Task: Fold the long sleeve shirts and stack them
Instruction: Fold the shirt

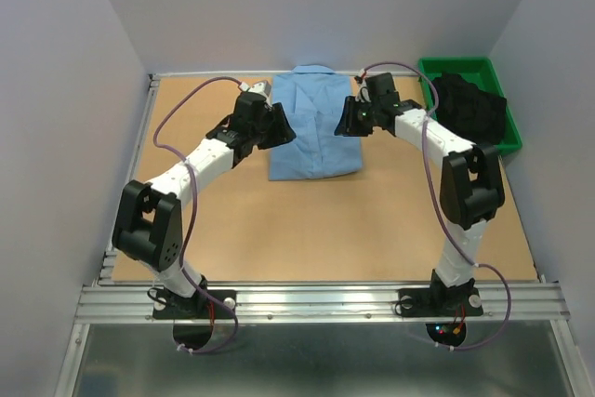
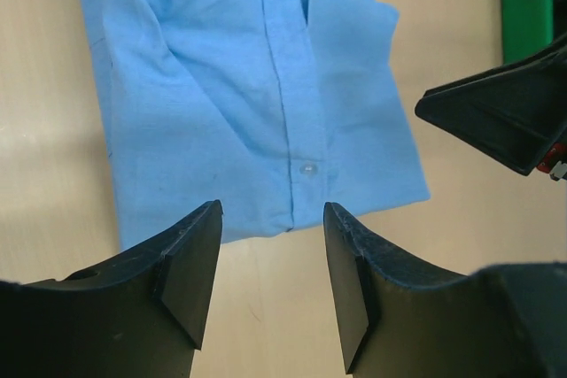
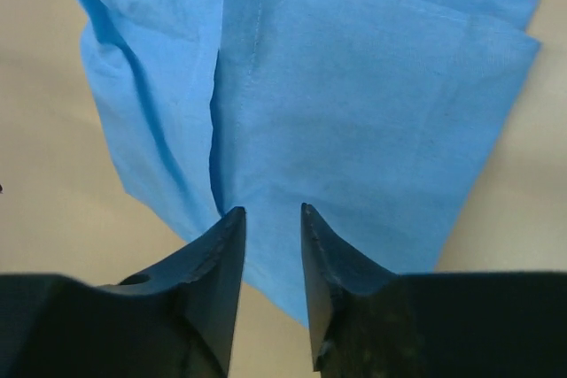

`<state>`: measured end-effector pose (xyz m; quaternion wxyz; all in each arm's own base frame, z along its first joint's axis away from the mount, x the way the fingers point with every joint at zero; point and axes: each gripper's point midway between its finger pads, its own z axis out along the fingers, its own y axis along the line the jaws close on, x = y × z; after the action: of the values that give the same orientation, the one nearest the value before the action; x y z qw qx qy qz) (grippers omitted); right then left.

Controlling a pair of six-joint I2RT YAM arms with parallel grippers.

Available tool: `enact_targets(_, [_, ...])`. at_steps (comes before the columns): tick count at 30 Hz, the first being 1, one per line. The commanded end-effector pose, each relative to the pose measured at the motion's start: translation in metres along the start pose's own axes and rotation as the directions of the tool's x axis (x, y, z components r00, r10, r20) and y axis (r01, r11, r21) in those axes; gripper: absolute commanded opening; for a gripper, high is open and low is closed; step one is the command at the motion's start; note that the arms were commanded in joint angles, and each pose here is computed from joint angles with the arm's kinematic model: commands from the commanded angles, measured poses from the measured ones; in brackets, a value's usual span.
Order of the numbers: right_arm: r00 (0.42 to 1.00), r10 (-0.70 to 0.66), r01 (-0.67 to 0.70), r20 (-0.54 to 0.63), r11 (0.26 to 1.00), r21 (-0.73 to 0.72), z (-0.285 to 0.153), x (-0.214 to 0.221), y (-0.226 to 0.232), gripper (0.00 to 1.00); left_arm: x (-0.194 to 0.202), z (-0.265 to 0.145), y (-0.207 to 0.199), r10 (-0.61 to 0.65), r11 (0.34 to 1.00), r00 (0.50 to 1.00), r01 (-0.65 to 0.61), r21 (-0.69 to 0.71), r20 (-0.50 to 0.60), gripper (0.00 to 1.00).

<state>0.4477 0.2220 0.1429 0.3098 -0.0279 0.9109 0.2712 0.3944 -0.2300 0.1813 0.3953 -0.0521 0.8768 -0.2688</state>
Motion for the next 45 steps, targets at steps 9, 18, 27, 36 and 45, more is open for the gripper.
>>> enact_targets(9, [0.999, 0.006, 0.0, 0.045, 0.992, -0.125, 0.074, -0.02, 0.024, 0.3, 0.022, 0.036, -0.016, 0.129, 0.987, 0.991, -0.125, 0.099, -0.038, 0.6])
enact_targets(18, [0.999, -0.028, 0.034, 0.038, 0.985, -0.171, 0.113, -0.028, 0.021, 0.3, 0.047, 0.046, 0.0, 0.179, 0.982, 0.982, -0.175, 0.075, -0.062, 0.6])
enact_targets(27, [0.997, 0.075, -0.072, 0.013, 0.987, -0.143, 0.138, -0.028, -0.015, 0.29, 0.069, 0.044, 0.019, 0.174, 0.985, 0.979, -0.171, 0.036, -0.106, 0.6])
enact_targets(36, [0.997, 0.079, -0.074, 0.007, 0.958, -0.278, 0.144, -0.041, 0.011, 0.3, 0.068, 0.031, 0.025, 0.2, 0.98, 0.976, -0.199, 0.023, -0.089, 0.6])
enact_targets(45, [0.996, 0.077, -0.092, -0.051, 0.905, -0.416, 0.123, -0.039, 0.041, 0.33, 0.068, 0.022, 0.031, 0.192, 0.981, 0.979, -0.193, -0.003, -0.067, 0.6])
